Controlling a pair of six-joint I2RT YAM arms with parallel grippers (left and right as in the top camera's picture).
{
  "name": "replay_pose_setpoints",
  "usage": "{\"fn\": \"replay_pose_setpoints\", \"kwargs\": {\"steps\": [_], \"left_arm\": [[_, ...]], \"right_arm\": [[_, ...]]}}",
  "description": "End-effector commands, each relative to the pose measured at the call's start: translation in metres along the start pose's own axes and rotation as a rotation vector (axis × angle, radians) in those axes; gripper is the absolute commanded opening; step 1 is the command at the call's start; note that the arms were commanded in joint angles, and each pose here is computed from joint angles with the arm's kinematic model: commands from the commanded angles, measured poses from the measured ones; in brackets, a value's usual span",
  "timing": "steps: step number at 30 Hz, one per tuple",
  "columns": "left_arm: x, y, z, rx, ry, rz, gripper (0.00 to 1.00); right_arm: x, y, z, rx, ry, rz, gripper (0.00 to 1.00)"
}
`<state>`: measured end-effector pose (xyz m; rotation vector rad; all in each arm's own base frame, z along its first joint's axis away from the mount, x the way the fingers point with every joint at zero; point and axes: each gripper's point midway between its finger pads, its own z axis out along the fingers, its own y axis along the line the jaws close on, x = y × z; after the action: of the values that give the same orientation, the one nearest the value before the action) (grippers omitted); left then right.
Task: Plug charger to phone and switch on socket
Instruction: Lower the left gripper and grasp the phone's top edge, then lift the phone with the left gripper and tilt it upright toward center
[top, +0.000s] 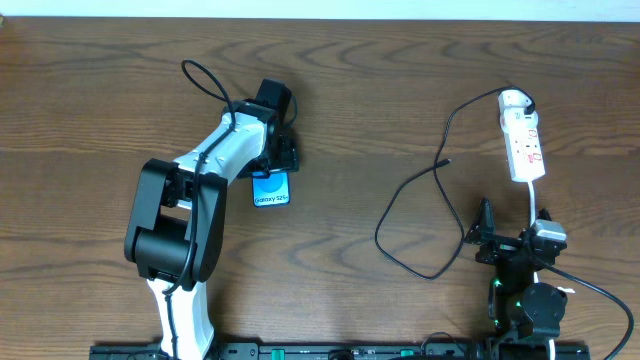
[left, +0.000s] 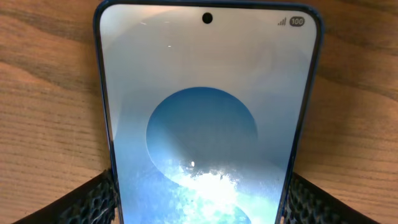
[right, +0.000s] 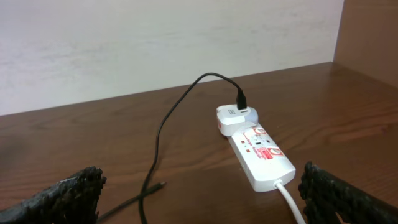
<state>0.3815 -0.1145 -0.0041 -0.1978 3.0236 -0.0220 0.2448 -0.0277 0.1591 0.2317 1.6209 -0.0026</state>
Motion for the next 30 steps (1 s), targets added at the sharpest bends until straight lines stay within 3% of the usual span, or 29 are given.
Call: {"fn": "replay_pose_setpoints", "kwargs": {"steps": [1, 6, 10, 23, 30], "left_arm": [[0.033, 0.006, 0.036, -0.021, 0.139, 0.011, 0.74], [0.029, 0.005, 0.031, -0.014, 0.123, 0.010, 0.72], [0.014, -0.003, 0.010, 0.018, 0.072, 0.007, 0.64], [0.003, -0.022, -0.066, 0.165, -0.044, -0.002, 0.64], [0.021, -0.065, -0.103, 0.446, 0.037, -0.017, 0.64]], "right_arm": [[0.001, 0.002, 0.000, -0.009, 0.003, -0.015, 0.99], [0.001, 0.002, 0.000, -0.009, 0.003, -0.015, 0.99], [0.001, 0.002, 0.000, -0.009, 0.003, -0.015, 0.99], [0.001, 0.002, 0.000, -0.009, 0.003, -0.015, 0.99], [0.001, 0.002, 0.000, -0.009, 0.003, -0.015, 0.99]]}}
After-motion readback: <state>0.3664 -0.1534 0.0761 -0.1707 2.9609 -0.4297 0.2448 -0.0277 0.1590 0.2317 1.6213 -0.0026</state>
